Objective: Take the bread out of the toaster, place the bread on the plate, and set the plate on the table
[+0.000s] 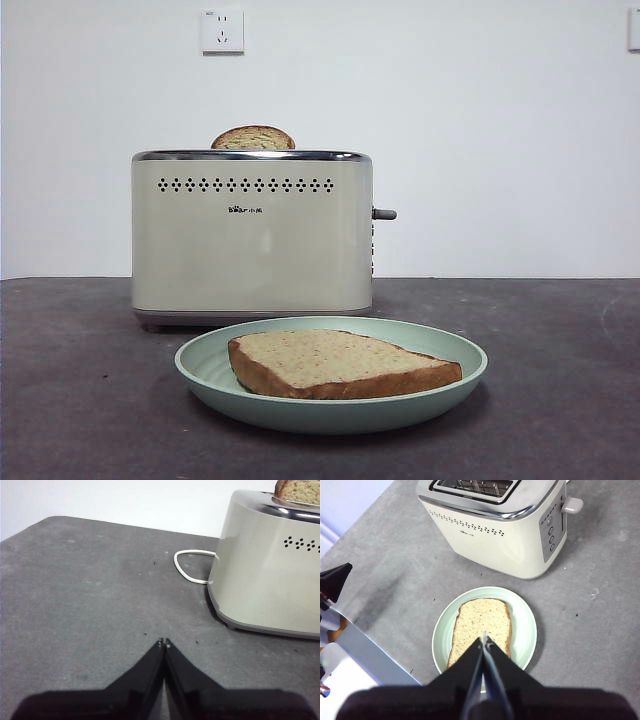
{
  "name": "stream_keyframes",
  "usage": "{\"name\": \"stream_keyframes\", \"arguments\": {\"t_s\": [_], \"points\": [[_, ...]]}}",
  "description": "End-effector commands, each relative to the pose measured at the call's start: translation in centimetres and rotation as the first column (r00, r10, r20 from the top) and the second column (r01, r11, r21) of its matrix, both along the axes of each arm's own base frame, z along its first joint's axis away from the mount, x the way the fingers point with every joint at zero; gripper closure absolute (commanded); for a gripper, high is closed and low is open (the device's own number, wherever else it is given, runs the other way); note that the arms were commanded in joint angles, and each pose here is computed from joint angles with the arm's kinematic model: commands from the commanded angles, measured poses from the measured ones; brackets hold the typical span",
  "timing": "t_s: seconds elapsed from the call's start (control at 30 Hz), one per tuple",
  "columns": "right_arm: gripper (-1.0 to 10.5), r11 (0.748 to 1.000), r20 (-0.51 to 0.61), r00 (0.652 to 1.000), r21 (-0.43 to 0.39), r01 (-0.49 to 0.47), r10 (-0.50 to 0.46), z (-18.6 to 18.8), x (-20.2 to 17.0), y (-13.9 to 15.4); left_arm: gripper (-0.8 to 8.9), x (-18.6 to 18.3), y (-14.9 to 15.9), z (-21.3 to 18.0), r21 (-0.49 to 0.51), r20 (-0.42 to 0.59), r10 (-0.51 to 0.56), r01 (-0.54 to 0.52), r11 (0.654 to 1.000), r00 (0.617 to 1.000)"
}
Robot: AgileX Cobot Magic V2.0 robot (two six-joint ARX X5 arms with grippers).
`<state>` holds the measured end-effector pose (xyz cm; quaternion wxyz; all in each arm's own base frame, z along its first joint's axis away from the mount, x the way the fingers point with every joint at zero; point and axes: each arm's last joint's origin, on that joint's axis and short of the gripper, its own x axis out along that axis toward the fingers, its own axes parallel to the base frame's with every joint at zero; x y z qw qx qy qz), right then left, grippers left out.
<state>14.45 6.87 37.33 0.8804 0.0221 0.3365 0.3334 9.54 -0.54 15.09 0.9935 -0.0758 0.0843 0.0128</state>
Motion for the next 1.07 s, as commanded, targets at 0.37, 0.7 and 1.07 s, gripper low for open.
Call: {"name": "stream_keyframes", "arguments": {"t_s": [0.37, 0.7, 1.07], "points": [[9.5, 1.000, -0.002, 1.000, 0.002, 0.005, -0.005, -0.1, 0.0, 0.0, 8.17, 0.1, 0.0, -0.3, 0.015, -0.004, 0.004, -0.004, 1.000, 1.000], [9.5, 1.000, -0.011, 1.000, 0.011, 0.008, -0.008, 0.0, 0.0, 0.0, 8.17, 0.1, 0.0, -0.3, 0.015, -0.004, 0.004, -0.004, 1.000, 1.000], [9.5, 0.995, 0.302, 0.953, -0.077, 0.066, -0.040, -2.3, 3.4, -0.1, 8.17, 0.1, 0.0, -0.3, 0.015, -0.004, 0.004, -0.004, 1.000, 1.000]]}}
